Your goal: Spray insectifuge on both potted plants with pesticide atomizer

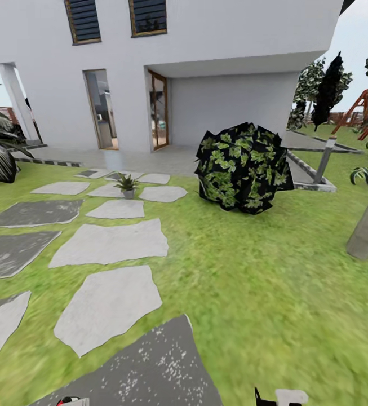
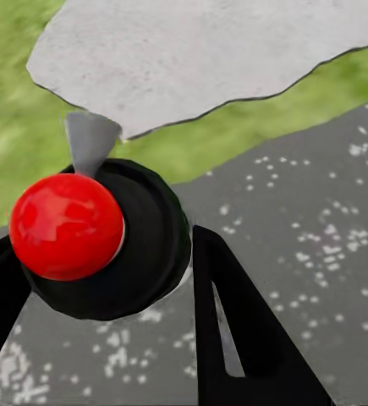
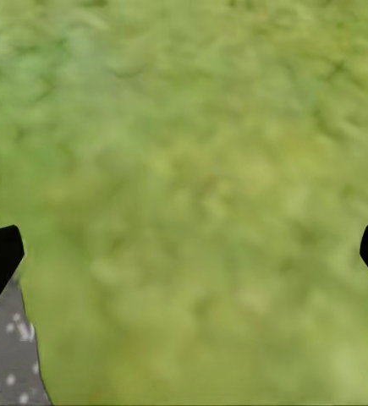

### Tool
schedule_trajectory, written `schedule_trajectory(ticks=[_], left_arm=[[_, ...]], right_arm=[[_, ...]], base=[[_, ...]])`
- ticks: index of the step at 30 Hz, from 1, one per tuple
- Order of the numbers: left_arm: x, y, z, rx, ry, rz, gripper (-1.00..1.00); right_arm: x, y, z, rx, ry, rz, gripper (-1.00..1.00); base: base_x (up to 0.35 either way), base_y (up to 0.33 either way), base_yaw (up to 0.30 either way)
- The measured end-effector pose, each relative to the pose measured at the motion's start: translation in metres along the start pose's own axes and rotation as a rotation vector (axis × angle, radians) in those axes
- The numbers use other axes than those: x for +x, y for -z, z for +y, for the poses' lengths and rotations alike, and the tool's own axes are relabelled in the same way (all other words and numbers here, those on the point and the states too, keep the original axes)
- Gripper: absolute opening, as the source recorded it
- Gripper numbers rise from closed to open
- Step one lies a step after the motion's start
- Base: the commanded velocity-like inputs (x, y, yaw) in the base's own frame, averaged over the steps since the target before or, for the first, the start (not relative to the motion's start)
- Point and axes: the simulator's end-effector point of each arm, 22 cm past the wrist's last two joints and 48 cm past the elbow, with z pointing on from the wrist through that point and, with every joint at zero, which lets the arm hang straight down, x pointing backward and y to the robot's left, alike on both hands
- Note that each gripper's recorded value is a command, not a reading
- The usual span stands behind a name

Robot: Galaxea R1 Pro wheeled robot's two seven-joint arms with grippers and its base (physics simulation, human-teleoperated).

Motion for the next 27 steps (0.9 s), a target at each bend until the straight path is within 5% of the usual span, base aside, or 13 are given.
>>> schedule_trajectory(ticks=[27], left_arm=[[0.0000,0.0000,0.0000,0.000,0.001,0.000,-1.00]], right_arm=[[-0.0005,-0.0002,0.0001,0.000,0.000,-0.001,1.00]], base=[[0.330,0.060,0.278]])
